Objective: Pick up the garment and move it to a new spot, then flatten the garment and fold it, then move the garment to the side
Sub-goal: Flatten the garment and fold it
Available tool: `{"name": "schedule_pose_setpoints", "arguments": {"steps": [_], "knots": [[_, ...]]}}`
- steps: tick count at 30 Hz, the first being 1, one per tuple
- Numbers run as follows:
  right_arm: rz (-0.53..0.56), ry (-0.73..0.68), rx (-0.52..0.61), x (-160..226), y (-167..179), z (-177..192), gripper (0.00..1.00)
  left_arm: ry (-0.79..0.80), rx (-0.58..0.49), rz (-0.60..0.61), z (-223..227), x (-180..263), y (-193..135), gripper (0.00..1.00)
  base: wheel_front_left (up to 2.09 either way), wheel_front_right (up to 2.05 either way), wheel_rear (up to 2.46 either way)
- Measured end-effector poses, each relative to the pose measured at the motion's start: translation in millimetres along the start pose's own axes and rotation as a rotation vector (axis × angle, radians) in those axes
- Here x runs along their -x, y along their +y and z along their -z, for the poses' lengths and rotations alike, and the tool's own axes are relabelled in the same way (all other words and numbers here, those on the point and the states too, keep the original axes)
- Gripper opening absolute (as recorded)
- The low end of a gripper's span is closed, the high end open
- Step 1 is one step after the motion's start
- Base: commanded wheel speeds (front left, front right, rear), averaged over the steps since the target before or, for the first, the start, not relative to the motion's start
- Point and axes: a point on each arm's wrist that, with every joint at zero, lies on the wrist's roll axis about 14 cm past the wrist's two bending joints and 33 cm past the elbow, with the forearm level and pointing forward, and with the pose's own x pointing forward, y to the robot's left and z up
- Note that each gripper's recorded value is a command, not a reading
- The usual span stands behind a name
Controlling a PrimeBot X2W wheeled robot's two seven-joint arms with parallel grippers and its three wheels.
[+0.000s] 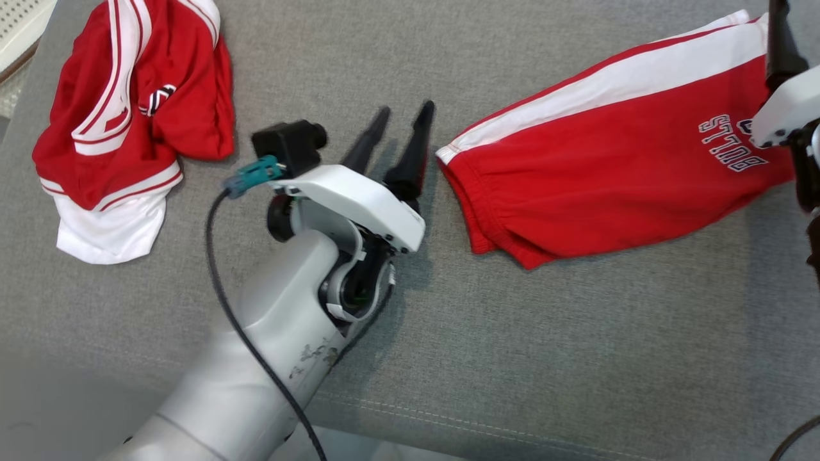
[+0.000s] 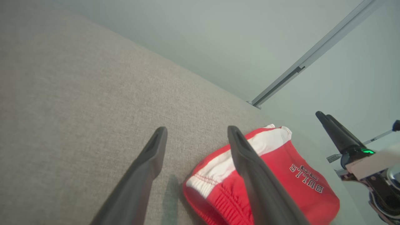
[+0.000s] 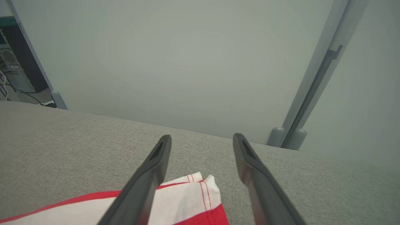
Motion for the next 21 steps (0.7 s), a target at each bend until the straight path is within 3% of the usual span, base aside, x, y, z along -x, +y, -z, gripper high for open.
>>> {"name": "schedule_pose_setpoints", "arguments": {"steps": [4,11,21], "knots": [[-0.007,-0.053,-0.021,22,4,-11,1.00,-0.148,-0.114,-0.001,-35,12,-4,1.00,0.00,0.00,0.00],[-0.003,-0.090,-0.040,69,6,-20,1.00,-0.310,-0.335,-0.009,-53,60,-16,1.00,0.00,0.00,0.00],[0.017,-0.133,-0.109,129,16,-30,1.00,-0.366,-0.452,-0.041,-46,117,-19,1.00,0.00,0.00,0.00]]}}
